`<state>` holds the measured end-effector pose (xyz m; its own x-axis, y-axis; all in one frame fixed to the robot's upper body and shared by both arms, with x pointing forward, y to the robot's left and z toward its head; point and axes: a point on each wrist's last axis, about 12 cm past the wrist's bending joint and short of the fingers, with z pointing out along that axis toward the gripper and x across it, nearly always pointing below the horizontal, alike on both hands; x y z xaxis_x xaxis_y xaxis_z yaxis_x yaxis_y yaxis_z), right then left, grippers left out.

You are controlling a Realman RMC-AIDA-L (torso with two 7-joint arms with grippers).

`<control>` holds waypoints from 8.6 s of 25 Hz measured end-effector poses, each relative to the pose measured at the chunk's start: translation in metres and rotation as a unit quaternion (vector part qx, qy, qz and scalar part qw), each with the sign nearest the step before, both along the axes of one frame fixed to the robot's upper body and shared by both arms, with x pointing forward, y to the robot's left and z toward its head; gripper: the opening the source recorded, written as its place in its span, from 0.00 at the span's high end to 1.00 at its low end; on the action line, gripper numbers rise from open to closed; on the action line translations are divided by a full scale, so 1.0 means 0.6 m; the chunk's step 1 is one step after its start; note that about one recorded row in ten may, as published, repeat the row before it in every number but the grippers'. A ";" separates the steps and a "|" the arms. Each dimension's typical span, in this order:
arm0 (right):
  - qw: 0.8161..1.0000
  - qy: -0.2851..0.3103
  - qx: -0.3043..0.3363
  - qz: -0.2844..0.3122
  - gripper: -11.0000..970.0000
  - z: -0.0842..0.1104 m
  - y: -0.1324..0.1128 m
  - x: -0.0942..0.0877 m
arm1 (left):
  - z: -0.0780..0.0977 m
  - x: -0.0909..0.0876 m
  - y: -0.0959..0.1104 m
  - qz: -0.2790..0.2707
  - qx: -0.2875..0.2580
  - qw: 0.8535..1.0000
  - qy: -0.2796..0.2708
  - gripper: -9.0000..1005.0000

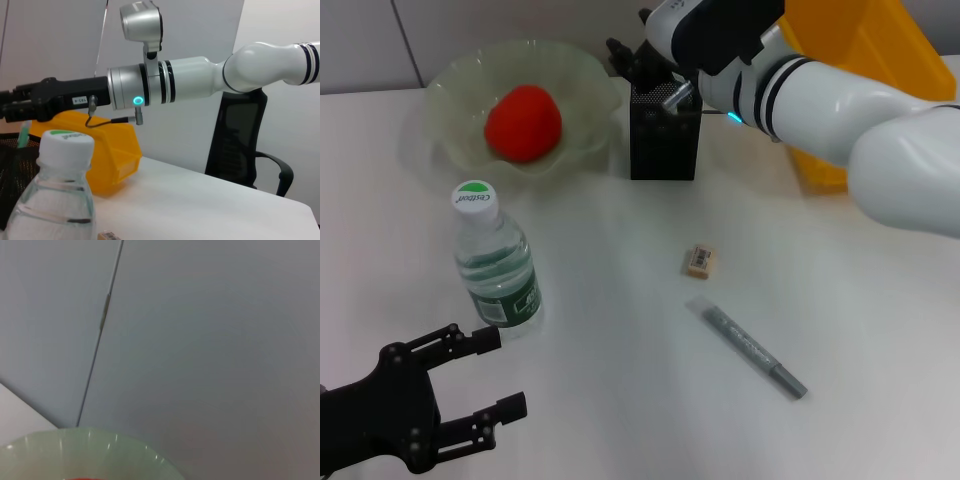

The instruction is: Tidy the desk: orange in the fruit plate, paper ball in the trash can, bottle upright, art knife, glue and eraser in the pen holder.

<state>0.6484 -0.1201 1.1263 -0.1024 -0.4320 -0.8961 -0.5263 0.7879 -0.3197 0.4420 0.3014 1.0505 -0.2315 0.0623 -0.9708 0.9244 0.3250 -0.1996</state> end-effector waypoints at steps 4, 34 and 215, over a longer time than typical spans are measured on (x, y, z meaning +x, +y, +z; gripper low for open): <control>1.000 -0.002 0.011 0.003 0.47 0.010 0.003 -0.003 | -0.001 -0.002 0.001 0.002 0.001 1.000 0.001 0.23; 0.940 0.292 -0.141 0.109 0.18 0.188 -0.037 -0.103 | 0.000 -0.005 0.000 -0.006 -0.001 1.000 -0.005 0.23; 0.976 0.190 -0.102 0.001 0.40 0.096 -0.033 0.033 | 0.008 0.028 -0.027 -0.024 -0.014 1.000 -0.009 0.23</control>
